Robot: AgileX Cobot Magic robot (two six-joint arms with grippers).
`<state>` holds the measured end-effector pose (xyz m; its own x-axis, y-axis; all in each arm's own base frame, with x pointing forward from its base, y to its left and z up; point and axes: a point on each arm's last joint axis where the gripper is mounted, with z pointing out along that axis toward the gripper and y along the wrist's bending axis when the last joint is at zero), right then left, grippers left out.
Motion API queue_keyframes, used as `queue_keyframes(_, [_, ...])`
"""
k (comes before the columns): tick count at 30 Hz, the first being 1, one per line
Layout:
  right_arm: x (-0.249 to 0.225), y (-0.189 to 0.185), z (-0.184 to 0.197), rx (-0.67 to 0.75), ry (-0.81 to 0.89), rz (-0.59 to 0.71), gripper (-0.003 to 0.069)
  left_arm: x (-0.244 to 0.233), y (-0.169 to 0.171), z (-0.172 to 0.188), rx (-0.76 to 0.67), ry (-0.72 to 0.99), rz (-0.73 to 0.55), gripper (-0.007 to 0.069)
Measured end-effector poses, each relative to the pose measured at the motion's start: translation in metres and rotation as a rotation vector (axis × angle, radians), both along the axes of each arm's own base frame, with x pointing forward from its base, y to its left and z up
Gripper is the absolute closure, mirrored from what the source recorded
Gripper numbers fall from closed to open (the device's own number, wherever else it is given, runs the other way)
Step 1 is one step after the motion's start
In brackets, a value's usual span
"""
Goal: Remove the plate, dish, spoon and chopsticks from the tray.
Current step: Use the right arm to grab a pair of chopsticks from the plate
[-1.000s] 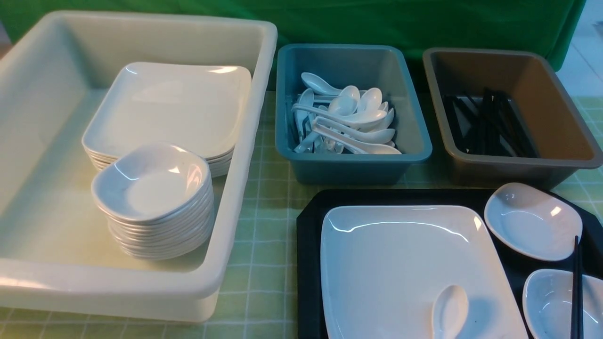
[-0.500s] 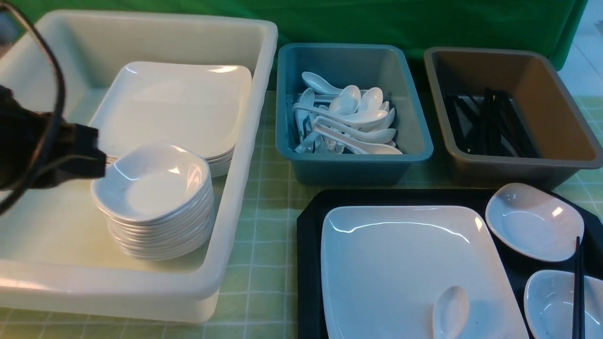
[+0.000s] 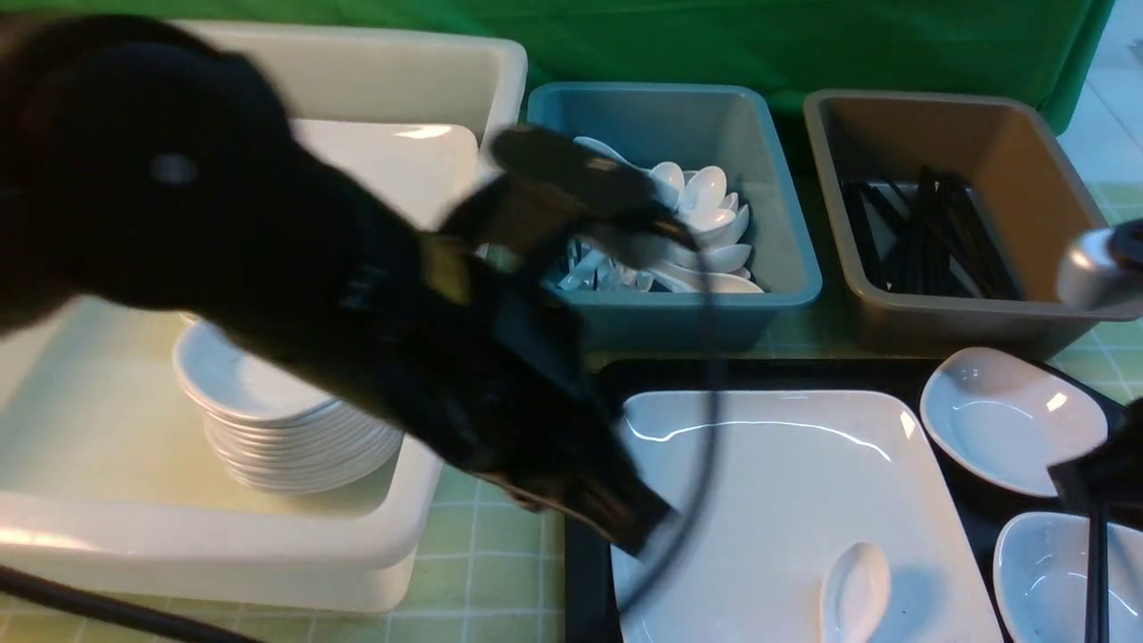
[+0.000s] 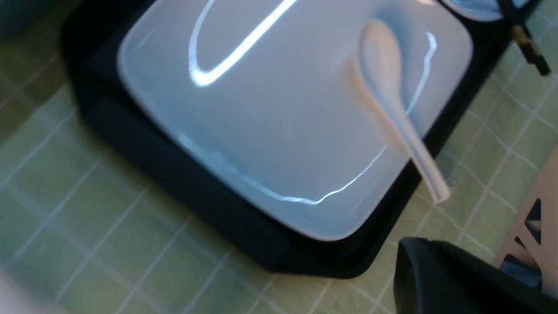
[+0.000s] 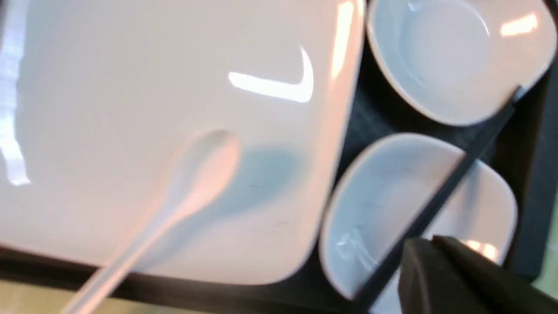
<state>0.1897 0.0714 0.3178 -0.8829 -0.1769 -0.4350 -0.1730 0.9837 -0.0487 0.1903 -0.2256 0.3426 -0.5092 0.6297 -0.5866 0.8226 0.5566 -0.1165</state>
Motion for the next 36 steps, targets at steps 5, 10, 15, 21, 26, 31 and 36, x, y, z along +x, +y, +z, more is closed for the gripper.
queue_keyframes(5, [0.03,-0.041,-0.021,0.053,0.159,-0.17,0.0665,0.001,-0.046,-0.019,0.019,-0.049,-0.154,0.0645])
queue_keyframes(10, [0.038,-0.077,-0.032,0.135,0.239,-0.311,0.0606,0.009,-0.075,-0.024,-0.12,-0.119,-0.19,0.0643])
queue_keyframes(15, [0.042,-0.084,-0.049,0.142,0.239,-0.333,0.0355,0.018,-0.083,-0.013,-0.235,-0.237,-0.168,0.0643])
queue_keyframes(21, [0.046,-0.084,-0.085,0.145,0.286,-0.347,0.0282,0.019,-0.084,-0.013,-0.223,-0.281,-0.19,0.0643])
queue_keyframes(26, [0.059,-0.083,-0.114,0.168,0.332,-0.369,0.0279,0.02,-0.083,-0.013,-0.217,-0.295,-0.194,0.0643])
queue_keyframes(31, [0.069,-0.084,-0.134,0.169,0.357,-0.381,0.0279,0.02,-0.083,-0.013,-0.211,-0.302,-0.198,0.0643])
queue_keyframes(36, [0.075,-0.084,-0.153,0.168,0.408,-0.391,0.0298,0.021,-0.083,-0.013,-0.203,-0.311,-0.202,0.0643])
